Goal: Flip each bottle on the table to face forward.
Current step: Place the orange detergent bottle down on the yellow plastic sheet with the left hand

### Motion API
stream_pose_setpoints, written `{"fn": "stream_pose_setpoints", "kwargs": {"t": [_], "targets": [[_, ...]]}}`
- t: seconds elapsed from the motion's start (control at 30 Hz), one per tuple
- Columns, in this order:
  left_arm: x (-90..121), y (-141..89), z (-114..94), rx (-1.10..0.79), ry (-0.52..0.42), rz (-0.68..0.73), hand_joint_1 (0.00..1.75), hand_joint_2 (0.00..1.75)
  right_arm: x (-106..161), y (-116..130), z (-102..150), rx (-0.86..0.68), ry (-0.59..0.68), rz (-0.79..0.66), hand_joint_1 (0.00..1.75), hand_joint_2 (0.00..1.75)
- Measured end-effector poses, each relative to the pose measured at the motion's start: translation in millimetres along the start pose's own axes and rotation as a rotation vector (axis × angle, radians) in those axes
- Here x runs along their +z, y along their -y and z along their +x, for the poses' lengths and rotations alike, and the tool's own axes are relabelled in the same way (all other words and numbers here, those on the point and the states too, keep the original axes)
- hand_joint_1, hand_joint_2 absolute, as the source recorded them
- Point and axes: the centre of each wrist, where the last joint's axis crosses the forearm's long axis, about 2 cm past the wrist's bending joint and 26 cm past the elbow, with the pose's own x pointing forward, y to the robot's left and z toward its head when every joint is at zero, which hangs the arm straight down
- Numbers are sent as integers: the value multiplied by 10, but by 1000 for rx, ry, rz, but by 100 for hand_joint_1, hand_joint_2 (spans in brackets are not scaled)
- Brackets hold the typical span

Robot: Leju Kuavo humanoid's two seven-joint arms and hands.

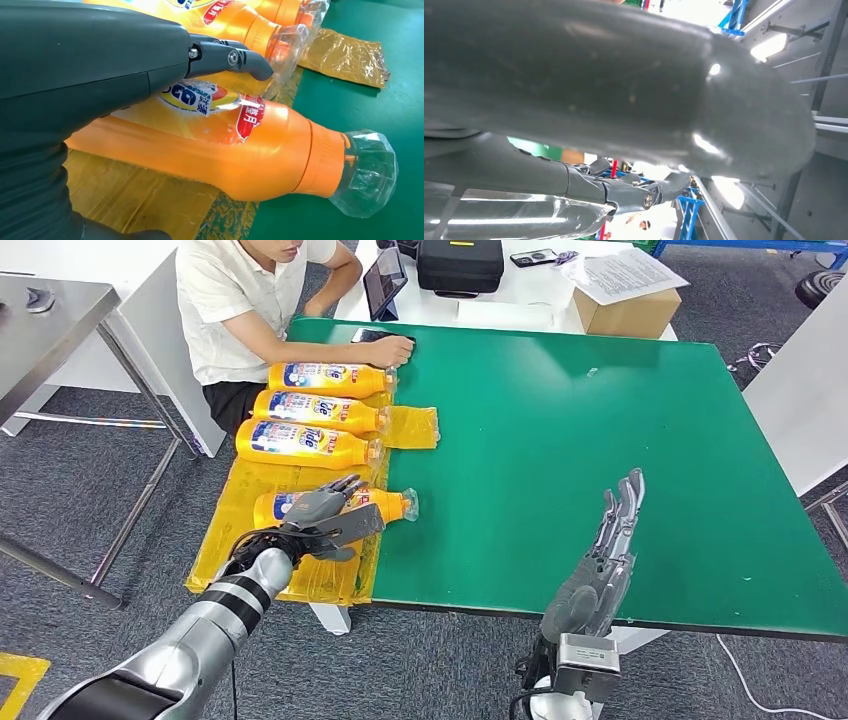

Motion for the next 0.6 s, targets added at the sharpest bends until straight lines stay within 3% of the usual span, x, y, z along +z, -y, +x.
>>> {"fn": "stream_pose_setpoints", "kwargs": {"t": [0.23, 0.37, 0.6], "targets": [[-15, -26, -16, 180, 74, -90, 0, 175, 21, -10, -8, -10, -5, 14, 0, 0], [-5, -14, 6, 311, 150, -158, 0, 175, 43, -19, -18, -18, -11, 27, 0, 175], [130, 147, 222, 404, 326, -104, 0, 175, 74, -6, -29, 0, -4, 47, 0, 175]]}}
